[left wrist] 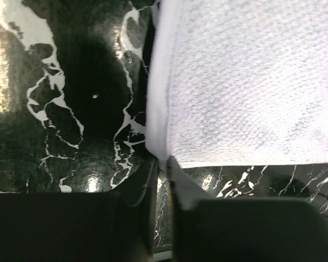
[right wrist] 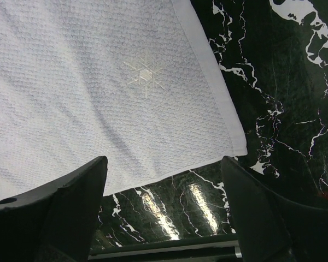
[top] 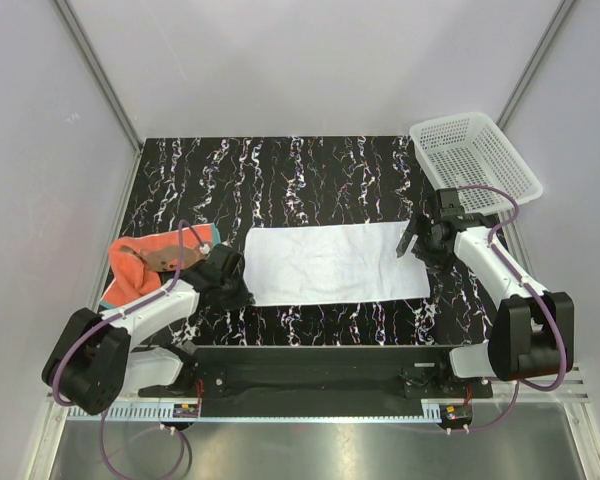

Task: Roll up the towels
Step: Flatten the towel

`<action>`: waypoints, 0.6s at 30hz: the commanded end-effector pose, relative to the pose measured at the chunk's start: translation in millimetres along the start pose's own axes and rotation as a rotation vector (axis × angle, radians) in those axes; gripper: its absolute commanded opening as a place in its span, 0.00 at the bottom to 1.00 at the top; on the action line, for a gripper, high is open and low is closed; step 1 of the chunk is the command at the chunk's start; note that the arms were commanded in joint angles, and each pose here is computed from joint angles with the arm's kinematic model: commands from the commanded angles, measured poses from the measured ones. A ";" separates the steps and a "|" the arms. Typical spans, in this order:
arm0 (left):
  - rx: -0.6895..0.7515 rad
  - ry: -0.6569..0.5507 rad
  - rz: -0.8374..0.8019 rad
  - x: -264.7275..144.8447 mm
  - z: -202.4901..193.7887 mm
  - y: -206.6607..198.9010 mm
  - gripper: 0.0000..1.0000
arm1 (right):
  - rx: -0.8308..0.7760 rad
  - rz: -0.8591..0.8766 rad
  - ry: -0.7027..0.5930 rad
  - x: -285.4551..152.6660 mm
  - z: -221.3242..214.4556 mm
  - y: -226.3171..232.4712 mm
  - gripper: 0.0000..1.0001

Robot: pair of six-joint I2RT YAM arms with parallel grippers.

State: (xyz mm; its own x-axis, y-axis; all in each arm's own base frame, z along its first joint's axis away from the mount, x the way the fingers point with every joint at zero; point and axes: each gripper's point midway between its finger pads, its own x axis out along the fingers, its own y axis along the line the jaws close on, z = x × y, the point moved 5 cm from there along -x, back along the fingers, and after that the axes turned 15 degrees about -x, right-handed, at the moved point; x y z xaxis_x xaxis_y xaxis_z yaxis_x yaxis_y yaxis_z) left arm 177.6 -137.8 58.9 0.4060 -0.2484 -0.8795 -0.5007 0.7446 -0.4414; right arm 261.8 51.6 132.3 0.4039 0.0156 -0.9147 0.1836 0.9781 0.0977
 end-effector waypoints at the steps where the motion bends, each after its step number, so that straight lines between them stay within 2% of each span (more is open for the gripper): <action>1: 0.016 -0.001 0.036 2.8 -1.6 7.1 0.04 | 0.007 0.031 -0.049 -8.2 5.5 5.3 0.91; 2: 0.017 -0.019 0.054 2.9 0.6 9.7 0.00 | 0.010 0.032 -0.052 -8.2 5.7 5.5 0.90; 5: 0.017 -0.038 0.063 -6.8 5.1 6.4 0.00 | 0.033 0.019 -0.042 -6.7 2.7 4.2 0.90; 7: 0.010 -0.120 0.089 -17.2 18.1 4.6 0.00 | 0.058 0.001 -0.017 -2.5 -3.7 1.8 0.90; 10: -0.015 -0.170 0.123 -28.4 30.6 11.8 0.00 | 0.129 0.027 0.026 5.7 -19.5 4.5 0.88; 18: -0.019 -0.130 0.115 -24.4 32.6 22.5 0.00 | 0.298 -0.002 0.082 14.0 -68.4 -6.5 0.74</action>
State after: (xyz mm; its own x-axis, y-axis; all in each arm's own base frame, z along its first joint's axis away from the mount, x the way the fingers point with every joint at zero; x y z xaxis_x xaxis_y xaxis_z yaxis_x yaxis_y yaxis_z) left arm 179.5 -96.3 74.0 0.4260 -0.0781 -0.9013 -0.5866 0.7347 -0.3409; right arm 210.9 55.0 90.3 0.3044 0.0259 -0.9522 0.3774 0.9145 0.1455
